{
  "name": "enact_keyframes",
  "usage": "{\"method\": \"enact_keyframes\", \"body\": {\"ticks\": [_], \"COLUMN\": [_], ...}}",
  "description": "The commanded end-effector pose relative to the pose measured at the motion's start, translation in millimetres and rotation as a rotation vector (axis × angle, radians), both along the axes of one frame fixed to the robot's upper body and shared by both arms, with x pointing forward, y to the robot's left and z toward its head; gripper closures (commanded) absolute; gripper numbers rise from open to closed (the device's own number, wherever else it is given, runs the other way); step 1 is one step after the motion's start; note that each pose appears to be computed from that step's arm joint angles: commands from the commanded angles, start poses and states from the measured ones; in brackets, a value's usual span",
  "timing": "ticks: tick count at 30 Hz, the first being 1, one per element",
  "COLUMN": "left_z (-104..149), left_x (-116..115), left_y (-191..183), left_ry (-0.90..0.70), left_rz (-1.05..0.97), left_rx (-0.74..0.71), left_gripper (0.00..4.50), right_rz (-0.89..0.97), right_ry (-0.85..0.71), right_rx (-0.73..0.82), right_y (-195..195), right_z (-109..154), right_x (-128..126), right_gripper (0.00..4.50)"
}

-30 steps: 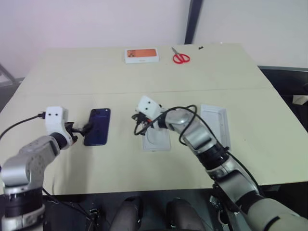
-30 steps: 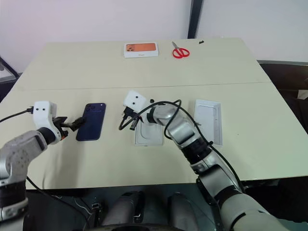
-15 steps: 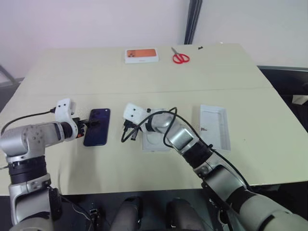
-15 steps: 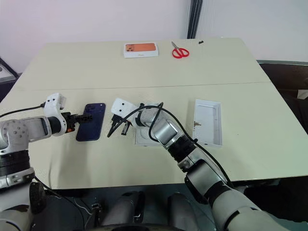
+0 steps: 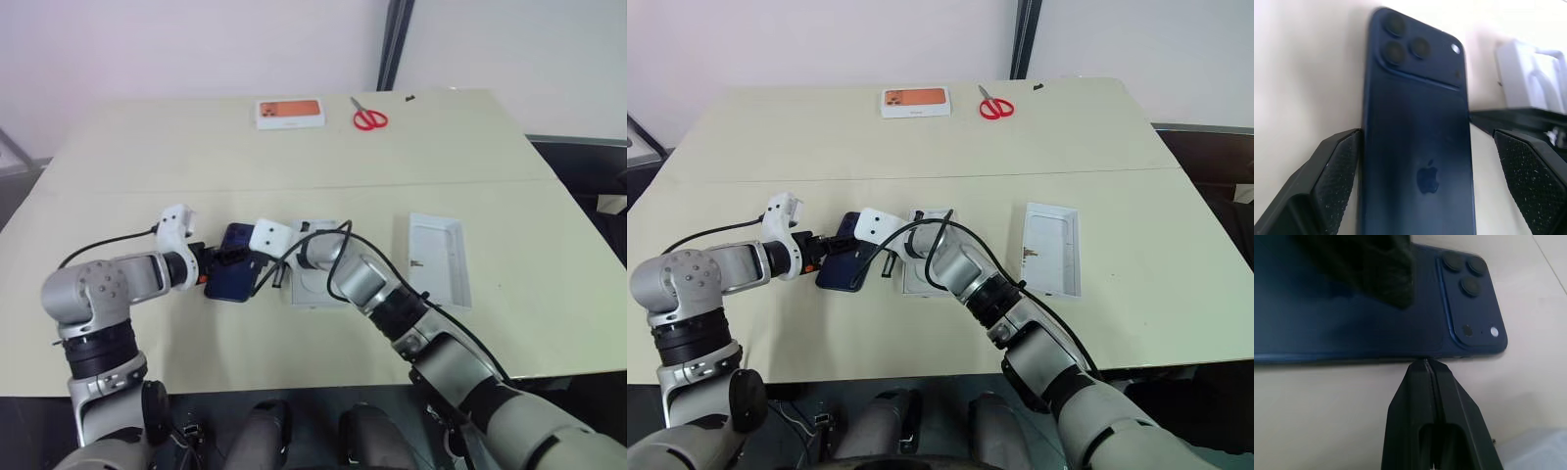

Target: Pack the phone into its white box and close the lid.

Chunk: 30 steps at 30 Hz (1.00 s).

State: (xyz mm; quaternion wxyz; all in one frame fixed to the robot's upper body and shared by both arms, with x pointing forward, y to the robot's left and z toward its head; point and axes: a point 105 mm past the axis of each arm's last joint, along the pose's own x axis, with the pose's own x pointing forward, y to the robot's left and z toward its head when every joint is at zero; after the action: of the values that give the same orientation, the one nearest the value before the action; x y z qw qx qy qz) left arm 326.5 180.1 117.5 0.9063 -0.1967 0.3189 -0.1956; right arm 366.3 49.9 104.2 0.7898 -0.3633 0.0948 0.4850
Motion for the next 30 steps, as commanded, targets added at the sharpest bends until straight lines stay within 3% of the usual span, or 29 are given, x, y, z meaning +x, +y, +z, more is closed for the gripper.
{"method": "enact_keyframes", "body": {"ticks": [1,18,30], "left_z": [-11.8,5.4,6.7], "left_x": [-11.8,1.4,7.0], "left_y": [-25.6,-30.6,-5.8], "left_ry": [0.064,0.040,0.051], "left_rz": [-0.107,-0.062,0.054], "left_rx": [-0.088,-0.283,-0.235], "left_gripper": [0.02,0.02,0.02], "right_rz": [0.038,0.044,0.047], "right_ry": [-0.051,-0.046,-0.054], "right_rx": [0.030,0.034,0.033], "right_y": [10.3,7.9,5.2], "right_z": [17.7,17.1,19.6], "right_x": [-2.1,-5.0,-6.4], "right_gripper": [4.50,4.50,4.50]}}
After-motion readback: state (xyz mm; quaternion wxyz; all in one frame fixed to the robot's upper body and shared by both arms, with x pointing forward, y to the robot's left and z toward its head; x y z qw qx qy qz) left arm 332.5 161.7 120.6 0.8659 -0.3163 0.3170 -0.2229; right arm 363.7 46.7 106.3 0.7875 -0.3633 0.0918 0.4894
